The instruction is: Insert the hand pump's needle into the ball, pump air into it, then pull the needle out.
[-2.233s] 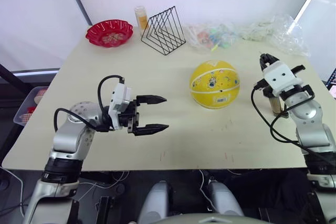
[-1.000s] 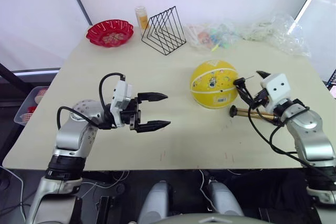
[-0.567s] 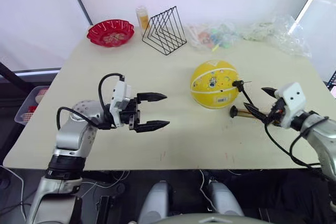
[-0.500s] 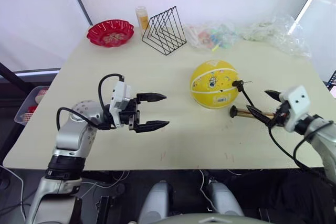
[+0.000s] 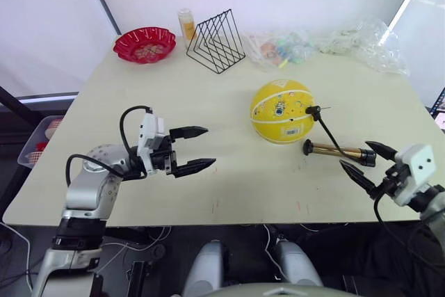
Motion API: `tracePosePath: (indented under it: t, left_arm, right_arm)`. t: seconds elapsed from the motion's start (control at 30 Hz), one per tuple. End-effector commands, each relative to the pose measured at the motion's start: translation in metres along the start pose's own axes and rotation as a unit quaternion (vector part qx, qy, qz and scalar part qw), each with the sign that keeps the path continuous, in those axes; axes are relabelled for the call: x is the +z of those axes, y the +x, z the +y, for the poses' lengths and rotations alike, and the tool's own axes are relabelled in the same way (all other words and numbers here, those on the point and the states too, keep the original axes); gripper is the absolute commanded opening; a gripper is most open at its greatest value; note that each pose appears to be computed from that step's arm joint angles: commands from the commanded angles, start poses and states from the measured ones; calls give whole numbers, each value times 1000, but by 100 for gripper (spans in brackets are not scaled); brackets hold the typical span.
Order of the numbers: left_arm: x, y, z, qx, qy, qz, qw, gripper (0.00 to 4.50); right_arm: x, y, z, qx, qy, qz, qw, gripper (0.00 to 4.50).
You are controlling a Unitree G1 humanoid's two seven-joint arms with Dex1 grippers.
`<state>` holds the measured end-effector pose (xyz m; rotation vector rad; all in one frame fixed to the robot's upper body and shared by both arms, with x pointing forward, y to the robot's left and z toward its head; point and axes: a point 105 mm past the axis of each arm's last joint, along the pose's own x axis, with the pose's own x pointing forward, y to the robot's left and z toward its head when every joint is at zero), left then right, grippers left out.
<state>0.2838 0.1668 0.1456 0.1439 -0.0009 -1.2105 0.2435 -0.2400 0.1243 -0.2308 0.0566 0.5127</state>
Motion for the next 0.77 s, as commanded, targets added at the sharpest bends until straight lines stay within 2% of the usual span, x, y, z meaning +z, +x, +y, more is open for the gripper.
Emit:
tracePosePath:
  t: [0.03, 0.17, 0.3, 0.4, 0.53, 0.77]
  left_arm:
    - [-8, -18, 5, 71, -5, 5, 997, 450]
    - [-23, -29, 4, 112, -24, 19, 993, 450]
    - [-39, -43, 0, 147, -42, 38, 987, 450]
    - [-40, -45, -1, 152, -46, 40, 987, 450]
    - [-68, -67, -1, 205, -68, 90, 972, 450]
    - [-75, -73, -4, 214, -46, 107, 970, 450]
  right_arm:
    - [-6, -24, -19, -48, -1, -5, 999, 448]
    - [-13, -39, -24, -55, -3, -26, 998, 448]
    - [-30, -52, -30, -56, -1, -8, 998, 448]
    - [-32, -54, -30, -54, -4, -8, 998, 448]
    - [-51, -70, -38, -60, 8, 19, 998, 448]
    - [-57, -78, -38, -51, 13, 16, 999, 448]
